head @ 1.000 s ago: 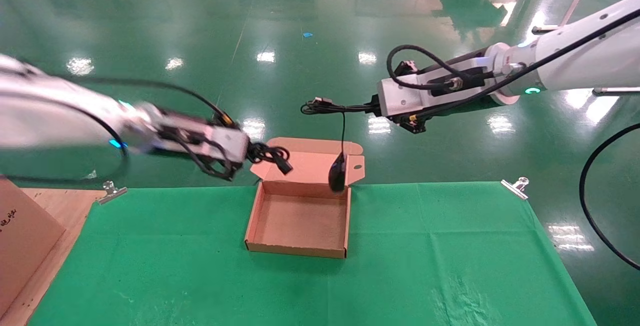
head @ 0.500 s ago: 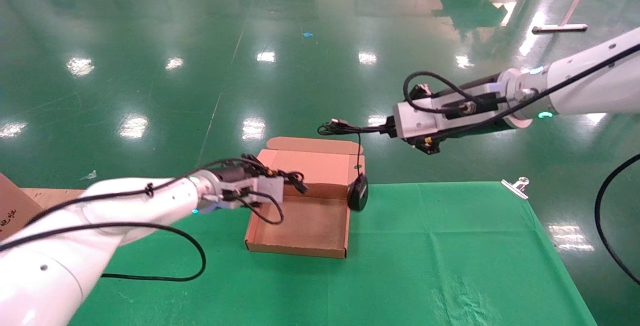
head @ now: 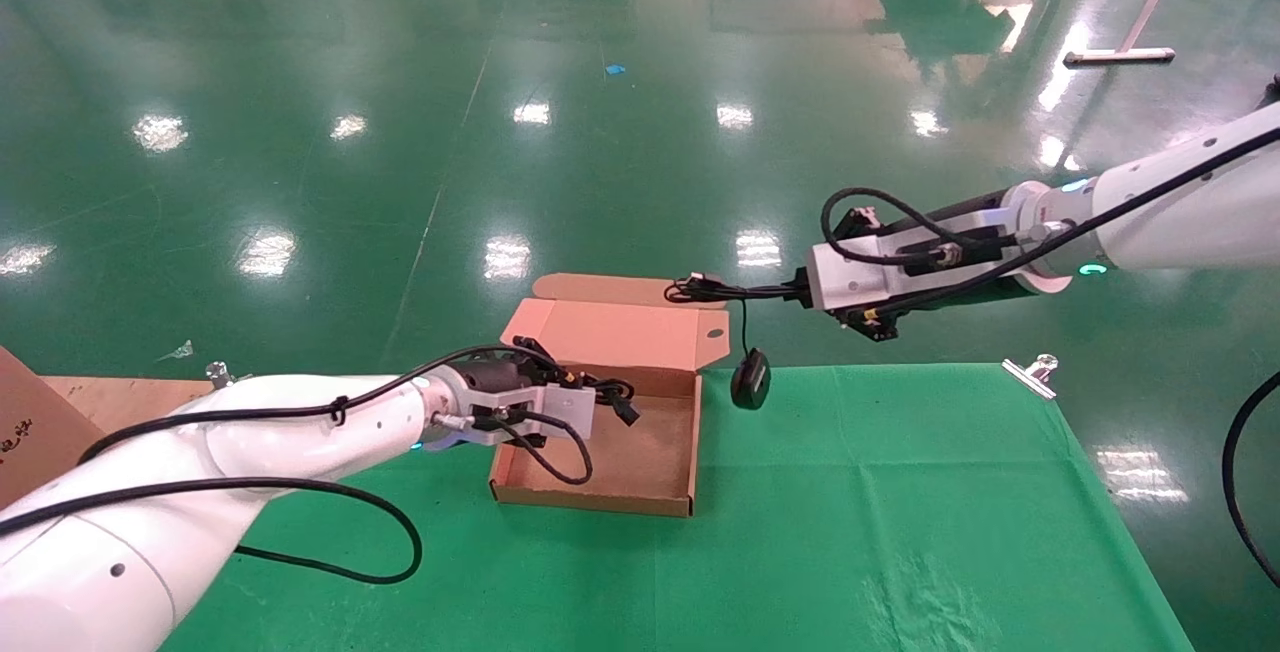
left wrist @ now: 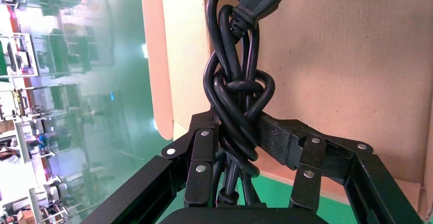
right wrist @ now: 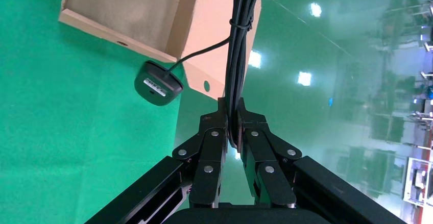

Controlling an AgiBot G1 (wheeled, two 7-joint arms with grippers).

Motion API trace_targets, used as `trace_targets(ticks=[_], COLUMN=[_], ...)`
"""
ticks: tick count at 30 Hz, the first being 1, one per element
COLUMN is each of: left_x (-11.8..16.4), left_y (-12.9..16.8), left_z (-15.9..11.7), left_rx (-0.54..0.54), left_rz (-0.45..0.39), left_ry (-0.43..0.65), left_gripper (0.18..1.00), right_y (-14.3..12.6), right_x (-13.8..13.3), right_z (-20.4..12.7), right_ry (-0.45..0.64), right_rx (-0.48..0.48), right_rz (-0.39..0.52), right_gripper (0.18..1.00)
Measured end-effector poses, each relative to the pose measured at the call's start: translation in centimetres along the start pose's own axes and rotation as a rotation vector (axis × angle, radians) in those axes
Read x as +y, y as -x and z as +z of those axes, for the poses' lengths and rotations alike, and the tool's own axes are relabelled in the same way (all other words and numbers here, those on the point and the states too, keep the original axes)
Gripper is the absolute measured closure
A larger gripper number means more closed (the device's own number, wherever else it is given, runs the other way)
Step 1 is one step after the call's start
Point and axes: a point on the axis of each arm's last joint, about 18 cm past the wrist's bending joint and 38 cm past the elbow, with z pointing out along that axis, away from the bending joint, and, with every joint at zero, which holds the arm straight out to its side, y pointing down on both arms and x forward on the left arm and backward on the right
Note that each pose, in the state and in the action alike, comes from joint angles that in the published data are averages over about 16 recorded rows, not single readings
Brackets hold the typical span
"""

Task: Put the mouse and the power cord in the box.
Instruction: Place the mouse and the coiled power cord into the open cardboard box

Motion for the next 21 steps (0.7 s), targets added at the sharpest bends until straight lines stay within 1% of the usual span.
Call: trace_targets(ticks=[5,11,17,21], left_x=[-0.2,-0.4,-0.6,-0.5], left_y=[0.1,0.1,0.2,0.5], left_z=[0.1,0.1,0.2,0.0], left_rx=[0.002,0.003,0.002,-0.004], left_rz=[-0.001,-0.002,-0.005,-0.017], left_ry=[0.004,0.008,0.009,0.008], left_gripper=[0.913,0.862,0.77,0.679], right_y=[-0.2,-0.6,-1.0,-1.3], right_x=[-0.1,-0.8,-1.8,-2.6], right_z=[0.1,0.3,0.8,1.2], right_ry=[-0.003,-0.014,-0.029,-0.041], right_rx=[-0.001,-0.002,-0.005,-0.009], right_rz=[-0.004,-0.014,-0.024,-0.032], right_gripper=[0.973,0.973,0.973,0.973])
